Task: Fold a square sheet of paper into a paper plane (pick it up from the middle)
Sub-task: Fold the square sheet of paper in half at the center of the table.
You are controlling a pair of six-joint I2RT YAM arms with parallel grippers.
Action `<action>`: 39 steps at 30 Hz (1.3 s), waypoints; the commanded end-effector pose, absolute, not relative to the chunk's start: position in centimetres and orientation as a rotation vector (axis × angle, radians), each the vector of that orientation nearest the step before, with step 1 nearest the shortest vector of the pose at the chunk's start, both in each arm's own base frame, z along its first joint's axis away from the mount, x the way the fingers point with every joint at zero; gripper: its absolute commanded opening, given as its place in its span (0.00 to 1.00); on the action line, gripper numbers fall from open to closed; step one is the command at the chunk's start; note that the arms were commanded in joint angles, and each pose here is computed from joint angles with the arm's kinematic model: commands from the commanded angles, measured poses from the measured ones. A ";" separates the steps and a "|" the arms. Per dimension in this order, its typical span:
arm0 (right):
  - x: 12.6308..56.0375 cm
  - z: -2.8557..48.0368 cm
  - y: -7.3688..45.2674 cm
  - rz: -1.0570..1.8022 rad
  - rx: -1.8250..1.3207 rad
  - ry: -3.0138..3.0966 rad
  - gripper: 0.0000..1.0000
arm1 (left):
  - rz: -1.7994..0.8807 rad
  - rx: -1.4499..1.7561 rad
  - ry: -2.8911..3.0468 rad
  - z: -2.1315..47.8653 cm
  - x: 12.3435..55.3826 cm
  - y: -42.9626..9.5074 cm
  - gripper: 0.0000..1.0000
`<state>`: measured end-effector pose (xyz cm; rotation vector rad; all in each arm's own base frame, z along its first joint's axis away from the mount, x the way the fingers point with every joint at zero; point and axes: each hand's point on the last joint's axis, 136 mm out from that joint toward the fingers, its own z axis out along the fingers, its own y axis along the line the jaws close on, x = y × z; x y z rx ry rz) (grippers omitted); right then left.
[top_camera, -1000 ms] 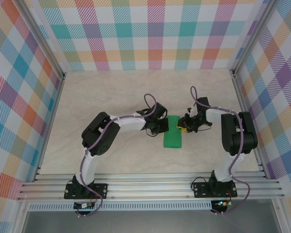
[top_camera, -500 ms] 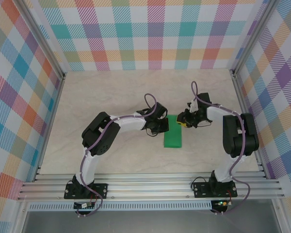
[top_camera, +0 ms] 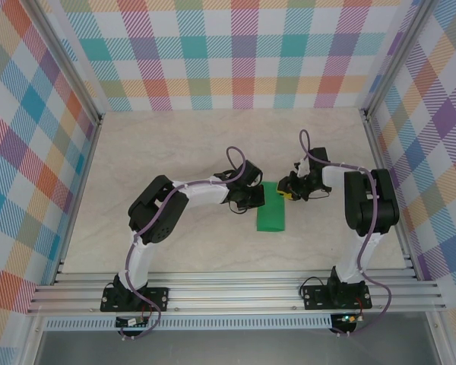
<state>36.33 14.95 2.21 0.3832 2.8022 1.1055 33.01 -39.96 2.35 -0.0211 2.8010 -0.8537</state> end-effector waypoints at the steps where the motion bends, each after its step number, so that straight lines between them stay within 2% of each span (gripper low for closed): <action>1: 37.1 4.6 15.2 1.150 0.344 2.733 0.26 | -0.736 0.003 2.925 -1.1 30.8 -38.8 0.00; 6: 38.2 5.3 15.1 1.151 0.307 2.701 0.26 | -0.742 0.006 2.927 -1.2 30.8 -39.0 0.00; 11: 38.5 2.9 14.8 1.149 0.389 2.734 0.26 | -0.741 0.006 2.927 -1.2 30.8 -38.9 0.00; 16: 37.8 0.2 13.5 1.013 0.466 2.826 0.26 | -0.740 0.008 2.927 -1.2 30.8 -38.9 0.00; 25: 39.2 4.6 14.1 1.049 0.360 2.767 0.28 | -0.738 0.010 2.927 -1.2 30.8 -38.9 0.00; 39: 38.8 0.4 13.5 0.979 0.428 2.891 0.28 | -0.736 0.010 2.928 -1.2 30.8 -38.8 0.00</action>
